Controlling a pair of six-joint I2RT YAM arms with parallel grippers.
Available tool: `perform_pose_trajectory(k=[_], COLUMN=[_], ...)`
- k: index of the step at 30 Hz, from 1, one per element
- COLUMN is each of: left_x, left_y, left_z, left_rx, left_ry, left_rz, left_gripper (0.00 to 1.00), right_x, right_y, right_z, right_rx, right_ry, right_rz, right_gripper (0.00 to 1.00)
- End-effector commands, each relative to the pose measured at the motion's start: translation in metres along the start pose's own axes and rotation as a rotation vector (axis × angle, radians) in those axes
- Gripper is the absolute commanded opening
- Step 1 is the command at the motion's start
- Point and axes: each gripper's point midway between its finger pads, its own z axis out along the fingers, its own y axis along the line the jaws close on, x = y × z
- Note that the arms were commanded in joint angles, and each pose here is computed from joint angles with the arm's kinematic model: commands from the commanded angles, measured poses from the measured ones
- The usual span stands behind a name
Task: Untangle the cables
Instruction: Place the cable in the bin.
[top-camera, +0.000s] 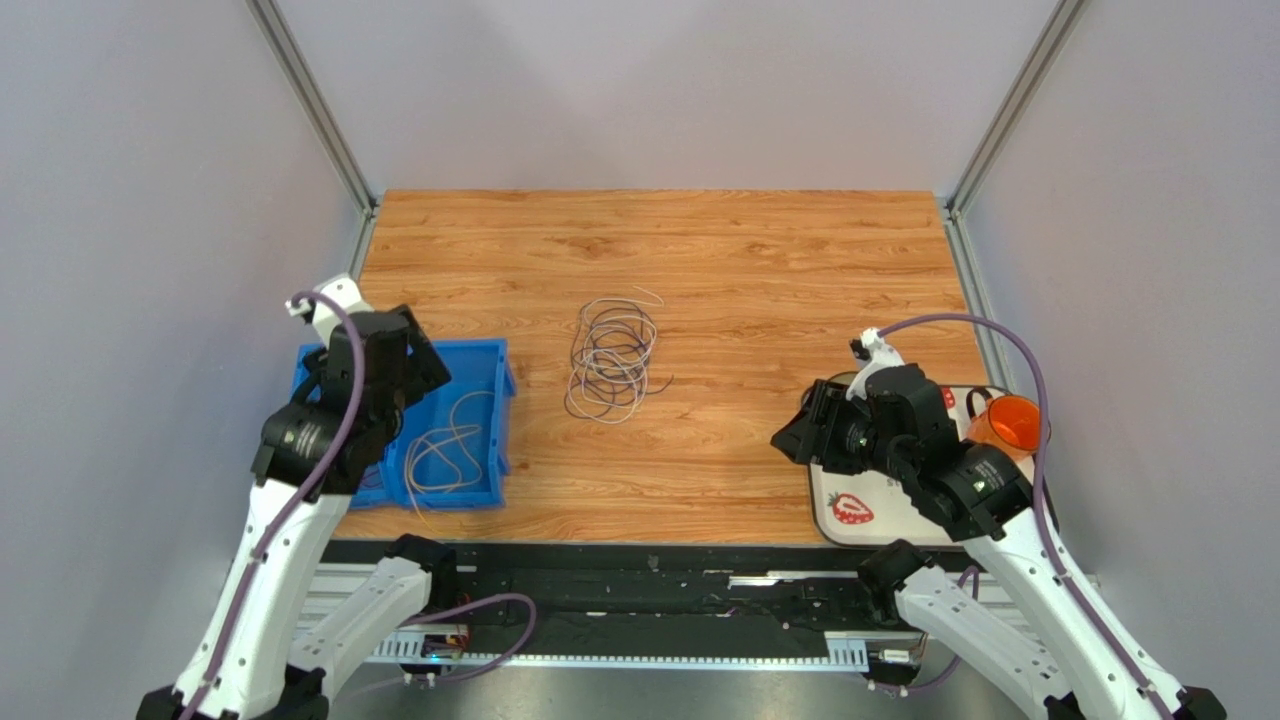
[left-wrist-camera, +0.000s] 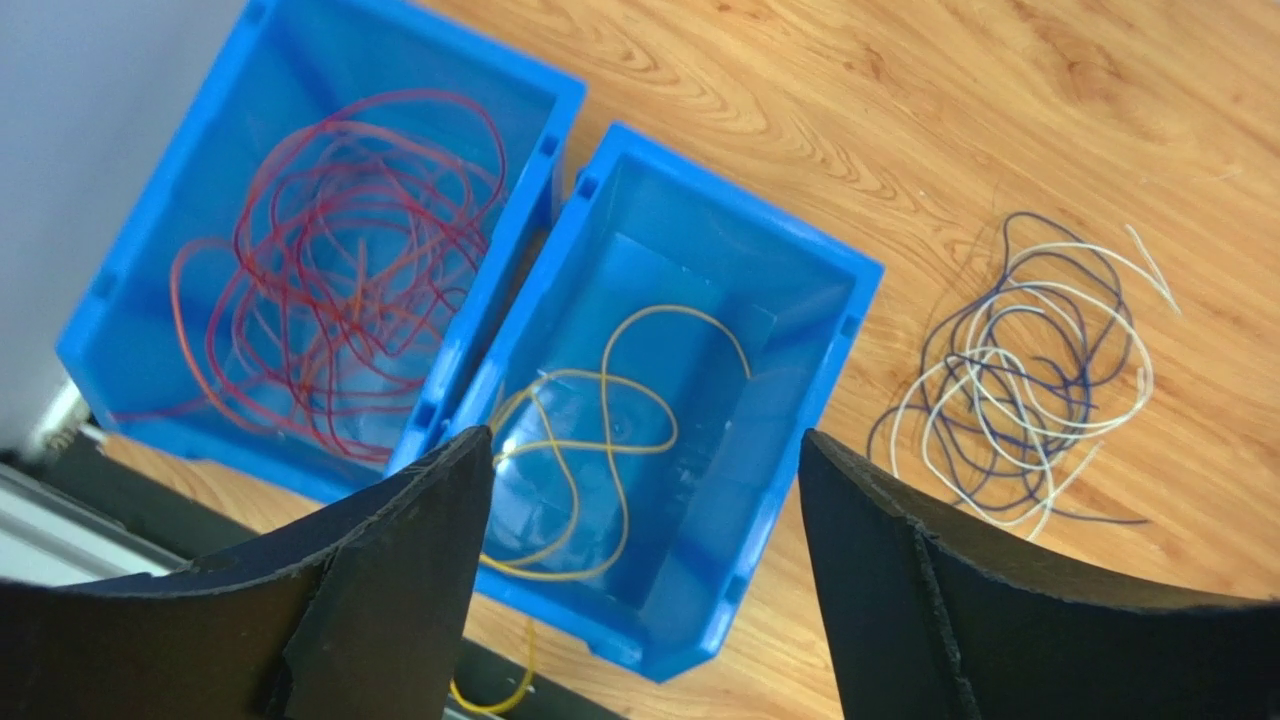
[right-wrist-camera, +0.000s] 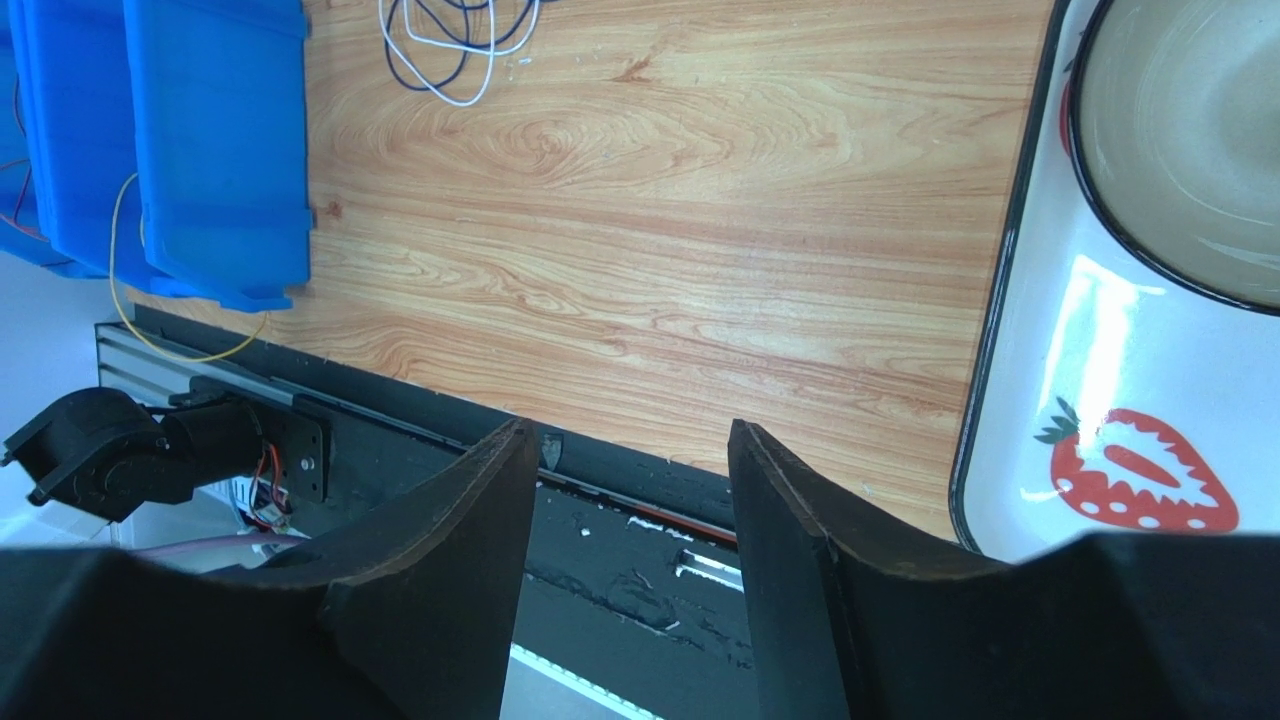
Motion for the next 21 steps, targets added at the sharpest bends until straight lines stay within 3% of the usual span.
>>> perform_pose_trajectory(k=[1, 6, 12, 17, 21], left_x=[0.027, 0.055, 0.098, 0.116, 0.134], left_y=[0.02, 0.067, 0.095, 0.089, 0.09], left_z=[-0.018, -0.035, -0.037, -0.022, -0.002], left_rx=[0.001, -0.133, -0.192, -0.197, -0.295], left_ry=[0.032, 0.024, 0.032, 0.066, 0.101], left_rz=[-0.195, -0.33, -0.562, -0.588, -0.572], left_gripper=[0.8, 0.79, 0.74, 0.74, 0.74], right_x=[-0.012, -0.011, -0.009, -0.004, -0.006], right_y=[0.02, 0.03, 0.026, 0.027, 0.027], right_z=[-0.006, -0.01, -0.012, -0.002, 0.006], right_rx=[-0.078, -0.108, -0.099, -0.107, -0.095], right_ry=[-0.02, 0.015, 0.012, 0.044, 0.054], right_rz=[-0.009, -0.006, -0.005, -0.002, -0.025], right_gripper=[0.54, 0.54, 0.54, 0.55, 0.54])
